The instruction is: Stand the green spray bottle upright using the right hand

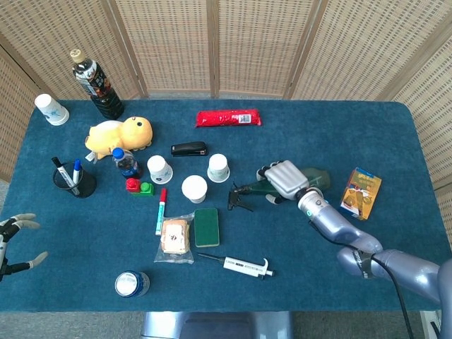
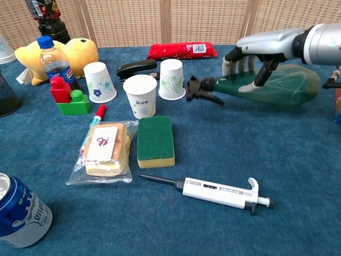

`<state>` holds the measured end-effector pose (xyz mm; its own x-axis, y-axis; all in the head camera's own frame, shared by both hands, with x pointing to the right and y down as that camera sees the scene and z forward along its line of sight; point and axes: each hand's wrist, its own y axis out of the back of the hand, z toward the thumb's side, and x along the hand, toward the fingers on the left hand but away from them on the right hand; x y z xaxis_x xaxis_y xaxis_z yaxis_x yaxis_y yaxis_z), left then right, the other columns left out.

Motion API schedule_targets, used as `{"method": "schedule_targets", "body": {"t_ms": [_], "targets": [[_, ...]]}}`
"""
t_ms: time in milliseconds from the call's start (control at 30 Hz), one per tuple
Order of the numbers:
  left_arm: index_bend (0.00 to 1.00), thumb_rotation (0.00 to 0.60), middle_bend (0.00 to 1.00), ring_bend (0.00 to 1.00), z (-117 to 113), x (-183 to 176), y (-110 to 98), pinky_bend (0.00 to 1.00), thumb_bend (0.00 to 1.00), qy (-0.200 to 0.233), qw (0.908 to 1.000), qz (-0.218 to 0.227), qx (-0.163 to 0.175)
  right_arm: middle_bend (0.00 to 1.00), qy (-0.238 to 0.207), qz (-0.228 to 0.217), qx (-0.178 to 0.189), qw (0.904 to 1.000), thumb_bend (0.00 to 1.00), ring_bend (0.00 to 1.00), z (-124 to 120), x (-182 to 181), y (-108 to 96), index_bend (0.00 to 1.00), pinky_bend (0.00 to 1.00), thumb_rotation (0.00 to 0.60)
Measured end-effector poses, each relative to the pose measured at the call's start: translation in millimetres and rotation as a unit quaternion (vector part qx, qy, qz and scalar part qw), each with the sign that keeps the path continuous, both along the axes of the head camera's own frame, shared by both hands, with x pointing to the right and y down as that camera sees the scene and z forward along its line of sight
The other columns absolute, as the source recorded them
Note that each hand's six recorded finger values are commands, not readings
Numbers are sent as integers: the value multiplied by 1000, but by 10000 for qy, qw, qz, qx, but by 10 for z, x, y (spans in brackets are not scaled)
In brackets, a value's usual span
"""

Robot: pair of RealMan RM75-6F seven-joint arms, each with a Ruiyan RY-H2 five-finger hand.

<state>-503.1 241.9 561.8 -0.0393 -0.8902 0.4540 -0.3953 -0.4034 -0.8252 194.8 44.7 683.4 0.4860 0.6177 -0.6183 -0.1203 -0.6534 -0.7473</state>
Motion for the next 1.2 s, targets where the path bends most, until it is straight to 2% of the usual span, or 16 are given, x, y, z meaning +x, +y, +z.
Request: {"method": "schedule_targets", "body": {"t_ms": [233, 433, 533, 633, 767, 967, 1067, 1200], "targets": [[371, 600, 282, 274, -15, -4, -16, 243, 152, 65, 10000, -38, 59, 489, -666, 851, -305, 9937, 391, 339, -135, 153, -127, 577, 504, 600], [370, 600, 283, 274, -32, 0, -30, 245, 151, 117, 9999, -63, 104, 488, -1237, 1559, -591, 9782, 389, 339, -230, 301, -218, 572, 504, 600], [370, 600, 284, 274, -43, -1, -38, 247, 151, 160, 9997, -96, 131, 488, -1529, 1904, -775, 9666, 387, 339, -262, 371, -240, 572, 504, 600], [369, 600, 285, 274, -59, 6, -49, 249, 151, 202, 9996, -113, 176, 488, -1884, 2286, -999, 9499, 387, 339, -294, 428, -254, 573, 504, 600], [370, 600, 286, 274, -67, 3, -50, 250, 151, 208, 9995, -127, 191, 488, -2432, 2800, -1296, 9196, 386, 339, -346, 499, -282, 574, 504, 600], [370, 600, 287, 274, -70, -15, -52, 253, 152, 202, 9995, -163, 203, 489, -3136, 3329, -1579, 8752, 388, 339, -422, 591, -312, 580, 504, 600], [369, 600, 287, 274, -73, -12, -66, 254, 152, 215, 9994, -158, 214, 489, -3441, 3484, -1625, 8566, 384, 339, -461, 642, -324, 580, 504, 600], [369, 600, 288, 274, -91, -1, -92, 254, 153, 212, 9994, -125, 253, 490, -3736, 3564, -1510, 8430, 375, 339, -514, 714, -339, 582, 504, 600]]}}
